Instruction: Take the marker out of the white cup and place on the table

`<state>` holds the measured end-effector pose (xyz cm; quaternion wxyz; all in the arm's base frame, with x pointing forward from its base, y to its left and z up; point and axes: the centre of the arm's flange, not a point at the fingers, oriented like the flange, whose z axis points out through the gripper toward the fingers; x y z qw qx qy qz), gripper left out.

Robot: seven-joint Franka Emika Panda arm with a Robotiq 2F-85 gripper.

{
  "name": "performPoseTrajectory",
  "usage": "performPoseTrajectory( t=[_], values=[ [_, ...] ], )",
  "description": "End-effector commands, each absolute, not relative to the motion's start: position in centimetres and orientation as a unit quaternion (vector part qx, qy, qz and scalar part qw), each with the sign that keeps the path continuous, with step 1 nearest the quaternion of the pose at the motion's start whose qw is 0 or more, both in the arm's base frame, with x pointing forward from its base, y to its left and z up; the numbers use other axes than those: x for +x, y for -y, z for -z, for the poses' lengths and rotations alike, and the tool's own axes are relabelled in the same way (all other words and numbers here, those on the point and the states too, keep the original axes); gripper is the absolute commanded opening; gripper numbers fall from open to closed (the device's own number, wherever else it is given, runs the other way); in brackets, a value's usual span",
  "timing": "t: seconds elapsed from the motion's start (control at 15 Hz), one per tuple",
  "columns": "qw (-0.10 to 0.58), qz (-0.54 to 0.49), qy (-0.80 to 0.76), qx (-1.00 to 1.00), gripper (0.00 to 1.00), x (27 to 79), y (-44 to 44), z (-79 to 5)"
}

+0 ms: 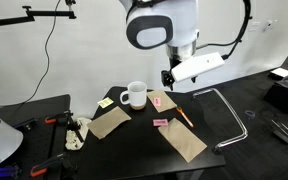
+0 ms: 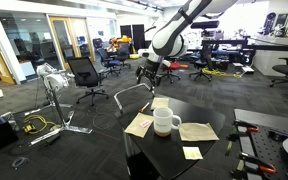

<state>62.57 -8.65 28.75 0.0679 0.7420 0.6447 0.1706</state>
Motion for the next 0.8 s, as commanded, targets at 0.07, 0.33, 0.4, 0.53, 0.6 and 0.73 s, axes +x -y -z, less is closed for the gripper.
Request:
performPoseTrajectory(
  t=[0.07, 0.33, 0.4, 0.53, 0.6, 0.73],
  values=[
    [0.065, -0.153, -0.631, 0.758, 1.0, 59.2, 7.2, -36.6],
    [0.05, -0.139, -0.627, 0.765, 1.0, 57.6, 6.4, -41.5],
    [0.047, -0.133, -0.627, 0.766, 1.0, 57.3, 6.2, -42.4],
    [0.037, -0.124, -0.631, 0.765, 1.0, 56.5, 5.9, -44.0],
    [0.039, -0.137, -0.632, 0.762, 1.0, 58.0, 6.4, -42.2],
    [0.04, -0.138, -0.633, 0.761, 1.0, 57.8, 6.3, -42.9]
  ],
)
